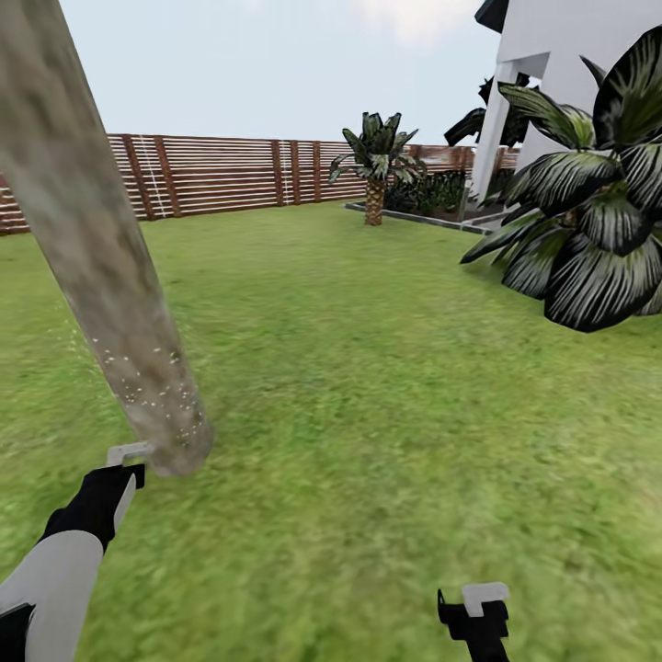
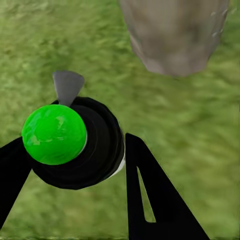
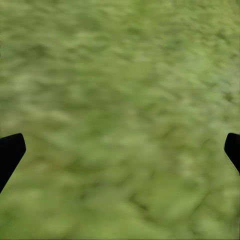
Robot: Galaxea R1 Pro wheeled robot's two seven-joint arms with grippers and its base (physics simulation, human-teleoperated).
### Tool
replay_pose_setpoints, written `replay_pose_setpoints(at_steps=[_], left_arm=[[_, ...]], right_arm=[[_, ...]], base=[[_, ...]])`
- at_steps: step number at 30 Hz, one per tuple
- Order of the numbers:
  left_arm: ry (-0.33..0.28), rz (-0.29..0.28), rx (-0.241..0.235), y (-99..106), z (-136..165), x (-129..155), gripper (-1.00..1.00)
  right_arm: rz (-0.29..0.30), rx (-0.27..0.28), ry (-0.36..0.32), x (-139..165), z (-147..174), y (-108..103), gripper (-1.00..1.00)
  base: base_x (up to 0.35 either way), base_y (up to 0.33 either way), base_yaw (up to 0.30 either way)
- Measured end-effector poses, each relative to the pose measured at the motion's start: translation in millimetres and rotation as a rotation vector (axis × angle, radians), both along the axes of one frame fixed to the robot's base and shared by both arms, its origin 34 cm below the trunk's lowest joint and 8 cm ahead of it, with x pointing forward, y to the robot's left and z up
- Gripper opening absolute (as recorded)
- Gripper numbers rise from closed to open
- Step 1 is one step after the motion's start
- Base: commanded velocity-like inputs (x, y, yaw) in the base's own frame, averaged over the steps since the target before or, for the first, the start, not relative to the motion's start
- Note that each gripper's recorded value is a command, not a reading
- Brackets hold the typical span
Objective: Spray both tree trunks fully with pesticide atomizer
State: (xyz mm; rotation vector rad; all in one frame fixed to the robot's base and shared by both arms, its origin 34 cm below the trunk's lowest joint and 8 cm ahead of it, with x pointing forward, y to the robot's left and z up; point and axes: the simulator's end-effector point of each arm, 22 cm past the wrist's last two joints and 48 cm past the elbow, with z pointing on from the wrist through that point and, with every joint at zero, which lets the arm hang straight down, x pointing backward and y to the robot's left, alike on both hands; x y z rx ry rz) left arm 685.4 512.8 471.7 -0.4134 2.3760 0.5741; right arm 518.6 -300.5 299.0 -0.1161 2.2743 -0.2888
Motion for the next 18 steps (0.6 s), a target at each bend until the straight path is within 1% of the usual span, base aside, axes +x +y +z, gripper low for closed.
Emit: replay_pose_setpoints(at_steps=[2, 6, 9, 10, 11, 13, 14, 15, 16, 17, 18], left_arm=[[0.0, 0.0, 0.0, -0.2, -0.2, 0.0, -1.0], [0.0, 0.0, -0.002, -1.1, -0.7, 0.2, -1.0], [0.002, 0.0, -0.005, -1.9, -2.1, -0.2, -1.0], [0.007, -0.003, -0.011, -4.2, -7.2, -2.2, -1.0], [0.0, -0.011, -0.013, -7.3, -12.2, -2.4, -1.0], [-0.047, -0.036, -0.009, -13.3, -17.4, 2.5, -1.0], [-0.078, -0.052, -0.005, -16.5, -18.2, 6.2, -1.0], [-0.094, -0.074, -0.008, -22.3, -22.1, 8.0, -1.0], [-0.094, -0.097, -0.017, -27.6, -26.7, 8.2, -1.0], [-0.085, -0.156, -0.041, -37.8, -34.5, 8.8, -1.0], [-0.061, -0.242, -0.064, -48.1, -44.4, 5.2, -1.0]], right_arm=[[0.0, 0.0, 0.0, 0.0, -0.1, -0.2, 1.0], [0.0, 0.0, 0.001, 0.0, -0.3, 0.2, 1.0], [-0.002, 0.001, 0.0, 0.1, -0.2, 0.1, 1.0], [-0.003, 0.001, -0.001, 0.5, 0.1, 0.6, 1.0], [-0.005, 0.0, -0.002, 0.7, 0.5, -0.5, 1.0], [-0.005, -0.001, -0.003, 0.8, 0.7, -1.1, 1.0], [-0.003, 0.0, -0.003, 0.9, 0.7, -0.7, 1.0], [-0.001, 0.002, -0.003, 1.3, 0.8, 0.2, 1.0], [0.002, 0.003, -0.004, 2.2, 1.2, 1.2, 1.0], [0.022, 0.0, -0.011, 5.9, 3.2, 5.6, 1.0], [0.074, -0.012, -0.03, 15.1, 8.8, 15.2, 1.0]], base=[[-0.132, -0.258, 0.276], [-0.238, -0.209, 0.266], [-0.291, -0.085, 0.055], [-0.152, -0.019, 0.011], [-0.078, -0.01, 0.006], [-0.038, -0.005, 0.003], [-0.013, -0.002, 0.001], [-0.008, -0.001, 0.001], [-0.004, -0.001, 0.0], [-0.002, 0.0, 0.0], [-0.001, 0.0, 0.0]])
